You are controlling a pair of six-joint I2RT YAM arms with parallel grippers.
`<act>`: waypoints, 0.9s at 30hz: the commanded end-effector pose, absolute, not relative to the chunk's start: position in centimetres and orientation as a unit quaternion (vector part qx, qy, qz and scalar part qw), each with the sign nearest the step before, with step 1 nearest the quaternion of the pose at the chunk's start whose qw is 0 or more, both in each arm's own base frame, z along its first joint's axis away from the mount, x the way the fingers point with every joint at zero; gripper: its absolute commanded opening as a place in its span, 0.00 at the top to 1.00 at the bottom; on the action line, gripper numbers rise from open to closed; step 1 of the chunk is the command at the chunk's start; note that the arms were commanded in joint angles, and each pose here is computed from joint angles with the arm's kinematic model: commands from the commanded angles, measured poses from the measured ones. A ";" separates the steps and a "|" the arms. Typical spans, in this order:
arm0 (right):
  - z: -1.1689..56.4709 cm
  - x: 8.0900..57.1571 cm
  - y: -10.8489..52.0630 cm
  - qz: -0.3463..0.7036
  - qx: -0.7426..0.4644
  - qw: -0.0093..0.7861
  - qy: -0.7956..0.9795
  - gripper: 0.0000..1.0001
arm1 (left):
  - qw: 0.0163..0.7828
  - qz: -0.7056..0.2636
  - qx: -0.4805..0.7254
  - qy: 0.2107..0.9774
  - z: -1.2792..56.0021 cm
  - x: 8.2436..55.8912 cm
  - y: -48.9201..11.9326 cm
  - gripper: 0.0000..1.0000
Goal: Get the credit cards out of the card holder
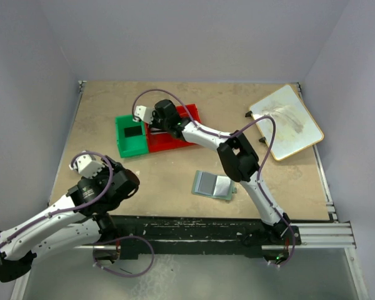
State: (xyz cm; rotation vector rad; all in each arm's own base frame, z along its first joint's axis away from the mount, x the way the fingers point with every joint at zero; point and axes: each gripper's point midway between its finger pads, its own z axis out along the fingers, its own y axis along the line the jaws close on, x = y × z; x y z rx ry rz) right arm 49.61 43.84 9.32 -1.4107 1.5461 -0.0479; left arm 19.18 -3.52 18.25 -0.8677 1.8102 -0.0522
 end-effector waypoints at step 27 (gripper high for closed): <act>11.6 49.8 43.8 -0.044 -0.573 0.513 0.637 0.56 | 0.550 -0.035 -0.353 0.756 19.4 19.8 -4.1 0.40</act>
